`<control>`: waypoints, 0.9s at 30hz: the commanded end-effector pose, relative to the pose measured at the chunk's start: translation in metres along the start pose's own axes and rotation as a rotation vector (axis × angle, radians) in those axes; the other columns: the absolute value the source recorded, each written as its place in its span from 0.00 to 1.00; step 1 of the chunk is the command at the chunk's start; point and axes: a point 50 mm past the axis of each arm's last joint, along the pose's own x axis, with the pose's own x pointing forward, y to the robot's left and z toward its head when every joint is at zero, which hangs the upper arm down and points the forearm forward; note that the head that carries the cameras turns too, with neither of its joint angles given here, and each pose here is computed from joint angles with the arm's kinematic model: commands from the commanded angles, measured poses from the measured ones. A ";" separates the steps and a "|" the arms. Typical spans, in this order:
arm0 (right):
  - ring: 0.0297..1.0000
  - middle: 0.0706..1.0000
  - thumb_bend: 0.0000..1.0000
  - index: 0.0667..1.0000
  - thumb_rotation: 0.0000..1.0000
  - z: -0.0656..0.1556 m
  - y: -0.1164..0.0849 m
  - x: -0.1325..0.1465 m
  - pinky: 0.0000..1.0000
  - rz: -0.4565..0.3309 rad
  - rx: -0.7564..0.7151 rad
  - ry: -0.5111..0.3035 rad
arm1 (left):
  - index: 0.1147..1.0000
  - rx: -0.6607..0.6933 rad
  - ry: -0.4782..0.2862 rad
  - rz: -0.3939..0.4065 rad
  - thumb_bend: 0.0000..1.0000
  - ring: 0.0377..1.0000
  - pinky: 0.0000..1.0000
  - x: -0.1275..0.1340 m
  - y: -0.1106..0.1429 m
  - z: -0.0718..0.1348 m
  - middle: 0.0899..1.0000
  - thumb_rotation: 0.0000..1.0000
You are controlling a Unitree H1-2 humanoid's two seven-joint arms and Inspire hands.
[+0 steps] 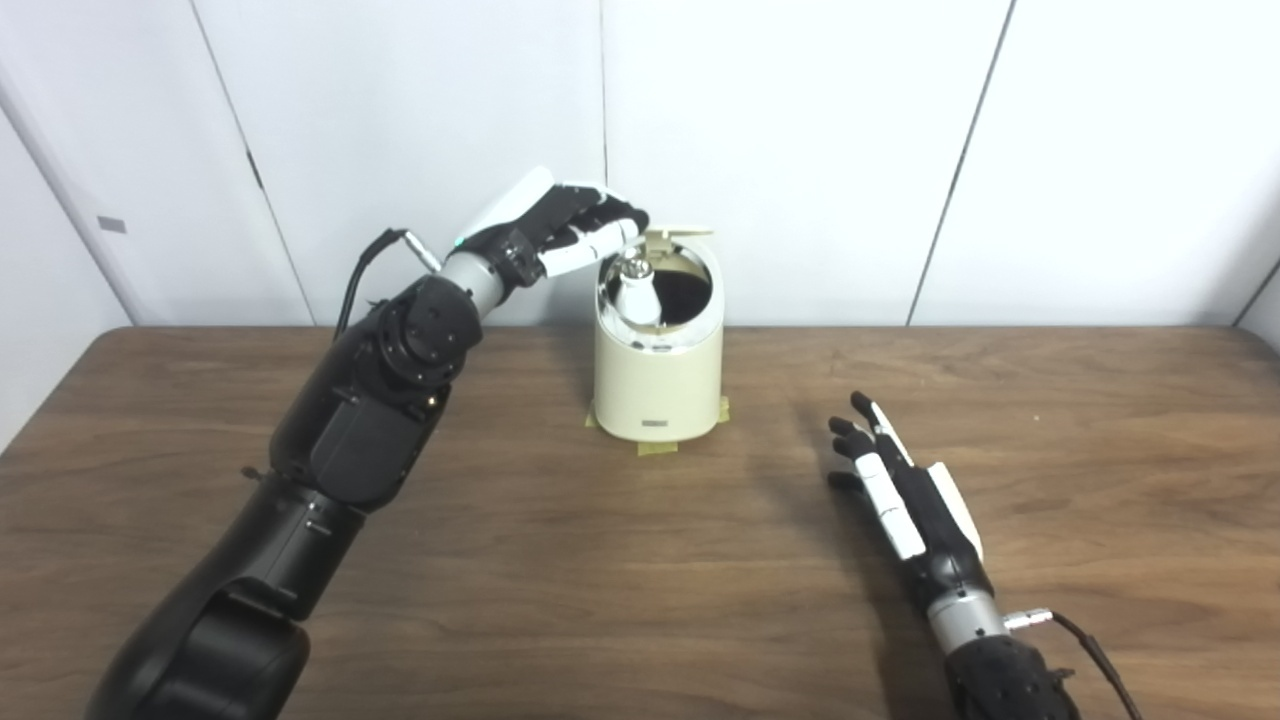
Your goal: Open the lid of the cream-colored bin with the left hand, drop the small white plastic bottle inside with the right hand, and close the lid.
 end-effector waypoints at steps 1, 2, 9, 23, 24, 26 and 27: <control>0.89 0.89 0.56 0.96 1.00 0.008 0.000 0.007 0.80 0.007 -0.015 -0.027 | 0.77 0.083 -0.077 0.064 0.51 0.82 0.79 0.005 0.029 0.028 0.80 0.77; 0.89 0.89 0.56 0.96 1.00 0.008 0.000 0.007 0.80 0.005 -0.013 -0.025 | 0.77 0.099 -0.079 0.064 0.51 0.83 0.79 0.005 0.029 0.029 0.80 0.77; 0.89 0.89 0.55 0.97 1.00 0.007 0.000 0.008 0.80 -0.003 -0.020 -0.018 | 0.77 0.217 -0.117 0.051 0.55 0.80 0.74 0.001 0.030 0.035 0.81 0.77; 0.88 0.88 0.53 0.96 1.00 0.008 0.001 0.007 0.78 0.000 0.000 -0.004 | 0.72 0.516 -0.163 0.014 0.57 0.83 0.75 -0.006 0.021 0.027 0.78 0.80; 0.88 0.88 0.53 0.96 1.00 0.008 0.000 0.006 0.78 -0.001 0.001 -0.002 | 0.72 0.542 -0.166 0.013 0.57 0.82 0.74 -0.007 0.021 0.027 0.77 0.81; 0.88 0.88 0.53 0.96 1.00 0.009 0.000 0.005 0.78 0.000 -0.001 0.000 | 0.72 0.600 -0.171 0.011 0.58 0.81 0.73 -0.008 0.019 0.025 0.76 0.81; 0.88 0.88 0.53 0.96 1.00 0.009 0.000 0.005 0.78 0.001 -0.002 0.000 | 0.72 0.631 -0.173 0.007 0.58 0.81 0.72 -0.009 0.018 0.024 0.76 0.82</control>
